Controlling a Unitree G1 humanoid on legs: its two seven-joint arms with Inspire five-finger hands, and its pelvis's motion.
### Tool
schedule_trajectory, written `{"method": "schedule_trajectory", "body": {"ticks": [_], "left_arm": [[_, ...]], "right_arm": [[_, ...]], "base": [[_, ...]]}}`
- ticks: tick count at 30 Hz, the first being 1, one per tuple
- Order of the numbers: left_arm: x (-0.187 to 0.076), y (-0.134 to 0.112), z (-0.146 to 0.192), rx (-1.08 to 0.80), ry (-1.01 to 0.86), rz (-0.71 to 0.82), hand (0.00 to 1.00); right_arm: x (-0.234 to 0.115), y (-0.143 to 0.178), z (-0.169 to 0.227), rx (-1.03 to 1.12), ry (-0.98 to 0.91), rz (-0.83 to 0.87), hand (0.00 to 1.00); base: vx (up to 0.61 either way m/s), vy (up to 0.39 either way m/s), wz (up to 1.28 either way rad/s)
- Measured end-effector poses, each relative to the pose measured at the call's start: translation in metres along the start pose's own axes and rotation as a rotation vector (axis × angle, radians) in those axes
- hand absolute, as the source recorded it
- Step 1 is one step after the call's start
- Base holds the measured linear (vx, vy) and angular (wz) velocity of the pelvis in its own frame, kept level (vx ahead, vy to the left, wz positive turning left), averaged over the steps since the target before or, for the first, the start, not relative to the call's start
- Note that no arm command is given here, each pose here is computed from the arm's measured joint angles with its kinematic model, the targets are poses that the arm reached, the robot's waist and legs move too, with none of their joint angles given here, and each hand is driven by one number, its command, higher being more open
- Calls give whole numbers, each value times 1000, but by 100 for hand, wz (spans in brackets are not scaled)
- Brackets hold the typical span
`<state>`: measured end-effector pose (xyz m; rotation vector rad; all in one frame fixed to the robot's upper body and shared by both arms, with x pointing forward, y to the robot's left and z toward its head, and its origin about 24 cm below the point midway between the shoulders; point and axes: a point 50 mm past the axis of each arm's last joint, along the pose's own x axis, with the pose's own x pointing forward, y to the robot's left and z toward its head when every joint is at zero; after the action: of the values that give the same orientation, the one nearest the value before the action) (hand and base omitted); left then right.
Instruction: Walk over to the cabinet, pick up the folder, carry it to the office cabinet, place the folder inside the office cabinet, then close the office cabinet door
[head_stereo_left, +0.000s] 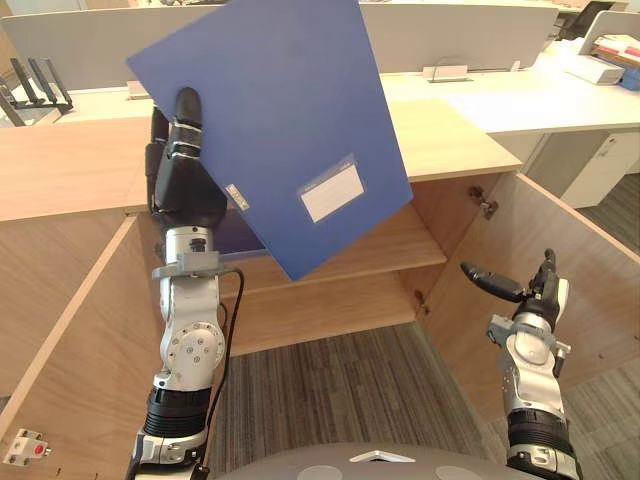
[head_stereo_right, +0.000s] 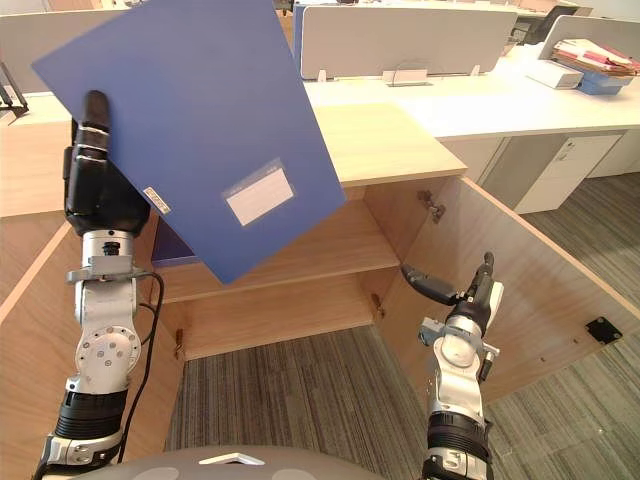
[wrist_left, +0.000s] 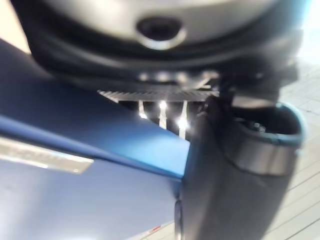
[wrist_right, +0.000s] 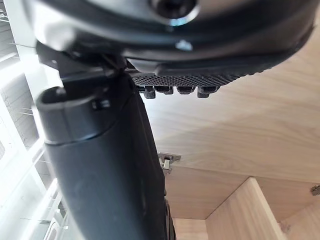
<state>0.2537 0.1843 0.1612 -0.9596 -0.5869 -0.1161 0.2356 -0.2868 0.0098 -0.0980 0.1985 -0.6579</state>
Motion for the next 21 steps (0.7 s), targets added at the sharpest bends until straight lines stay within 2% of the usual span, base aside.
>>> {"method": "schedule_trajectory", "body": {"ticks": [5, 6, 10, 12, 15, 21], "left_arm": [[4, 7, 10, -21, -45, -1, 0], [8, 11, 12, -25, -54, -1, 0], [18, 19, 8, -21, -32, -6, 0], [22, 22, 2, -44, -13, -7, 0], [26, 20, -5, -56, 6, -30, 0], [36, 12, -4, -64, -18, -97, 0]], "right_arm": [[16, 3, 36, 268, -102, 157, 100], [20, 10, 47, 366, -129, 217, 100], [27, 41, 97, 536, -242, 477, 100], [24, 64, 131, 655, -317, 670, 100], [18, 81, 158, 764, -389, 838, 100], [10, 103, 177, 826, -418, 1008, 100]], "base": [[0, 0, 0], [0, 0, 0], [0, 0, 0], [2, -2, 2], [16, -9, 12], [15, -5, 6]]}}
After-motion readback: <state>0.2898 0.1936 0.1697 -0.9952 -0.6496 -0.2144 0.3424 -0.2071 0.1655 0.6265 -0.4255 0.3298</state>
